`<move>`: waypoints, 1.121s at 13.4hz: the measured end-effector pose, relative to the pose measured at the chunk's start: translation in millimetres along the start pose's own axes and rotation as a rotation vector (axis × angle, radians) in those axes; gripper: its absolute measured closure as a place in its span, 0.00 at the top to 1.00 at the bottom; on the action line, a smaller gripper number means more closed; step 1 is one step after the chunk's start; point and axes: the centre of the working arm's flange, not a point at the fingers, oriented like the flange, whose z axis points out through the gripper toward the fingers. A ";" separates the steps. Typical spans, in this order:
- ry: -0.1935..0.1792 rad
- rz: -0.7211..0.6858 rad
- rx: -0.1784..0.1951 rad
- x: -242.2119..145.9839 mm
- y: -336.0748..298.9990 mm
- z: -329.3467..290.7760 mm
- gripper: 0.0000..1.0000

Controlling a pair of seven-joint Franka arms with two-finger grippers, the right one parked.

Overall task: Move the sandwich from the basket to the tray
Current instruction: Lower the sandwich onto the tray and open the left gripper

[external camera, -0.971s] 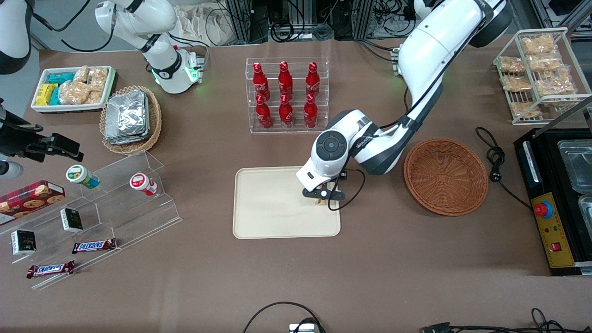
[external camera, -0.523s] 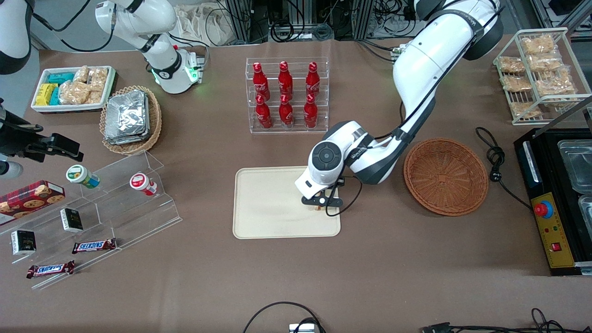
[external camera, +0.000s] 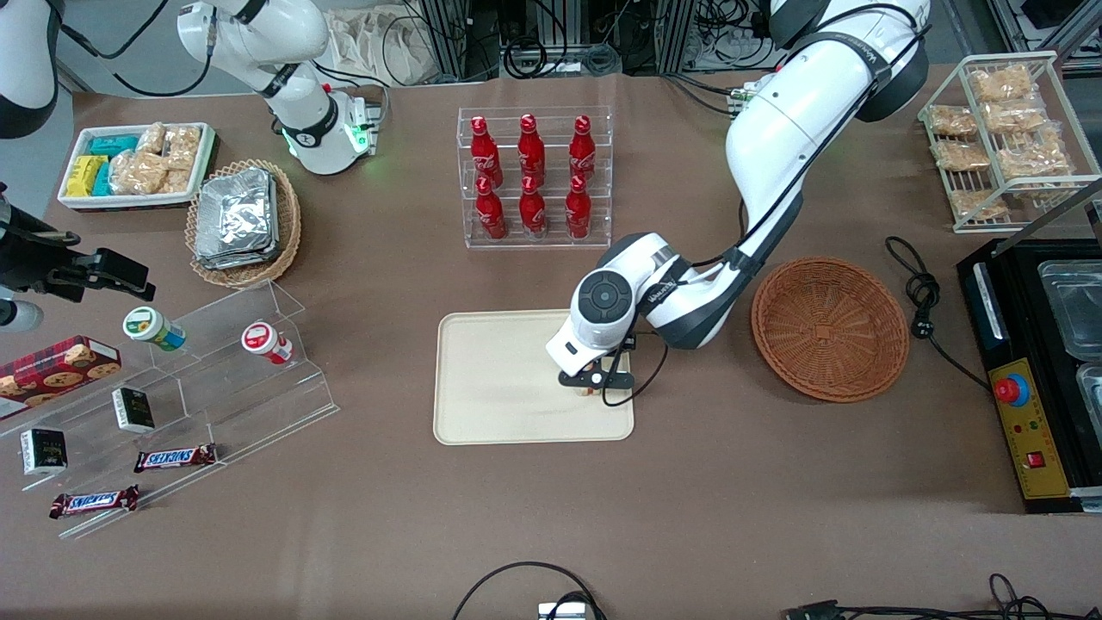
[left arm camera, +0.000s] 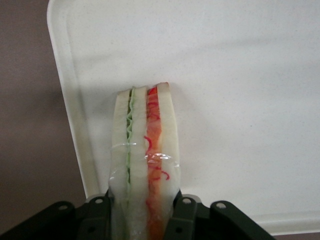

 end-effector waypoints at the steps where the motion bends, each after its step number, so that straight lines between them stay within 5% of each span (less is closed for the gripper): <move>1: 0.003 0.002 0.004 -0.1 0.1 0.8 0.52; 6: 0.026 -0.016 0.043 -1.7 2.1 11.8 1.00; 15: 0.086 -0.158 0.029 31.7 -4.1 -56.6 1.00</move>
